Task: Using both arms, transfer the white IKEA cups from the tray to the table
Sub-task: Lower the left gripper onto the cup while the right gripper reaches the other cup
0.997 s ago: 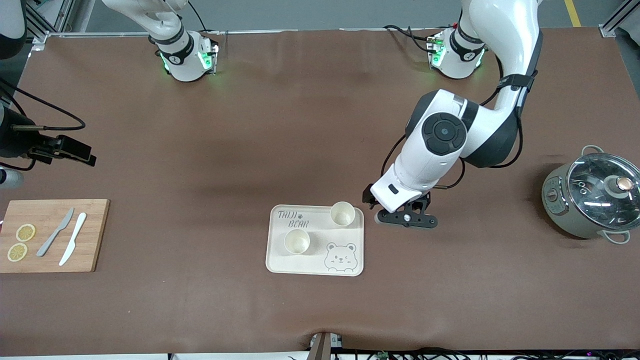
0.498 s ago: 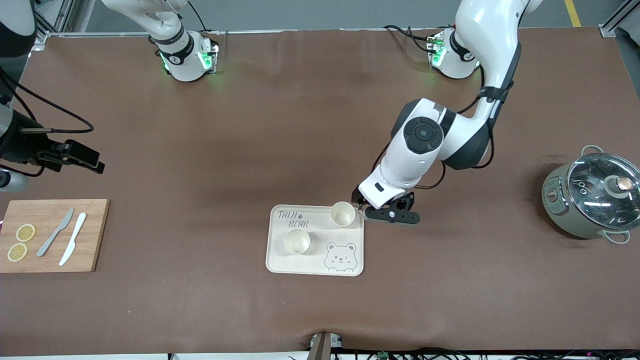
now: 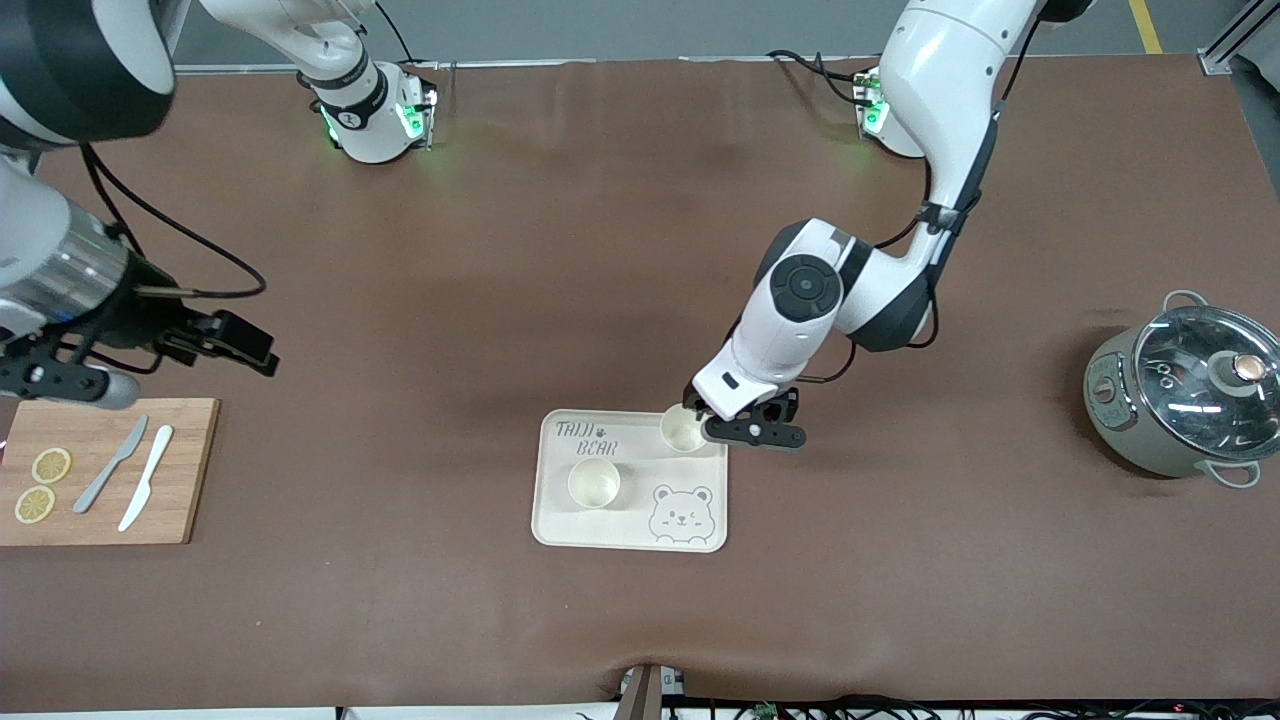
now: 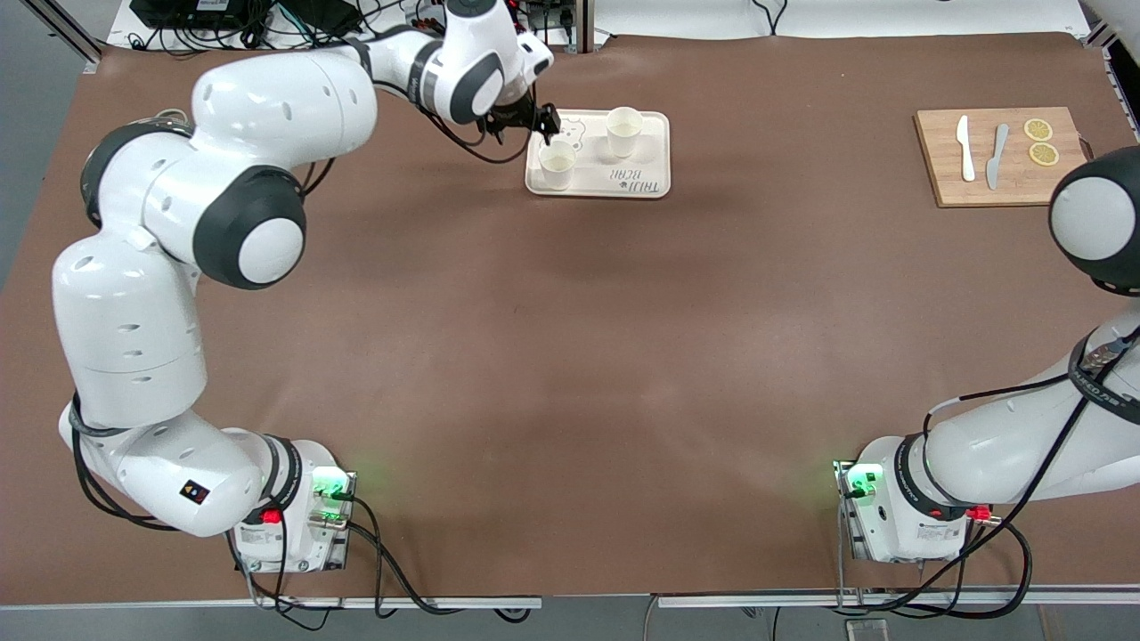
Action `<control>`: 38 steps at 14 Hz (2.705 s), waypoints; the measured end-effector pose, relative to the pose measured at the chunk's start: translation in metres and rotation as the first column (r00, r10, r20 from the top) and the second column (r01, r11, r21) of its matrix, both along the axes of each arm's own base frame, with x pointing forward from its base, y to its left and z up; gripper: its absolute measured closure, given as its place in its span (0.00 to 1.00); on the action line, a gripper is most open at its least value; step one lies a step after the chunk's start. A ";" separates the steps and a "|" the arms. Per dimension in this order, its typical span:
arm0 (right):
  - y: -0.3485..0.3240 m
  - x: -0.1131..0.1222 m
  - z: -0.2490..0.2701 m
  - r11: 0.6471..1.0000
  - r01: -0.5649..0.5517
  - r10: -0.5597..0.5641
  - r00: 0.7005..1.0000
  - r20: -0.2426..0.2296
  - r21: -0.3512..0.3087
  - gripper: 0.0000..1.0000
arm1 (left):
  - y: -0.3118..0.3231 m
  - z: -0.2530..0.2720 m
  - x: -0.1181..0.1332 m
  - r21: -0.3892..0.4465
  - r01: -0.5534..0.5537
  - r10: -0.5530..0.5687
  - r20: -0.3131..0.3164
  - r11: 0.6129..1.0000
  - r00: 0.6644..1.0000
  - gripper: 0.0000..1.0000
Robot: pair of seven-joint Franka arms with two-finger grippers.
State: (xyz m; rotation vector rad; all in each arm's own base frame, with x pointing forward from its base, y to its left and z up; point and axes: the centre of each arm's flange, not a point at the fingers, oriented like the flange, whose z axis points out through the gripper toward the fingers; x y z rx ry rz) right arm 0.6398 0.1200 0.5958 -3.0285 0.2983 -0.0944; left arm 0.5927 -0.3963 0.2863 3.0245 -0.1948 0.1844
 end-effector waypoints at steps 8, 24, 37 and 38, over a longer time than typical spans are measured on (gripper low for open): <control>0.112 0.030 -0.087 0.987 0.151 -0.154 0.987 0.040 0.055 0.00 | -0.008 -0.028 -0.007 0.038 0.014 -0.013 -0.015 0.999 1.000 0.00; 0.207 0.049 -0.242 0.953 0.292 -0.299 0.950 0.094 0.076 0.00 | -0.017 -0.060 0.012 0.055 0.026 -0.026 -0.001 0.998 1.000 0.00; 0.242 0.042 -0.317 0.957 0.281 -0.288 0.950 0.123 0.070 0.00 | -0.033 -0.055 0.006 0.042 -0.065 0.065 0.008 0.997 0.998 0.97; 0.244 0.040 -0.318 0.958 0.279 -0.284 0.952 0.117 0.064 0.00 | -0.033 -0.055 0.007 0.042 -0.066 0.065 0.009 0.997 0.998 0.97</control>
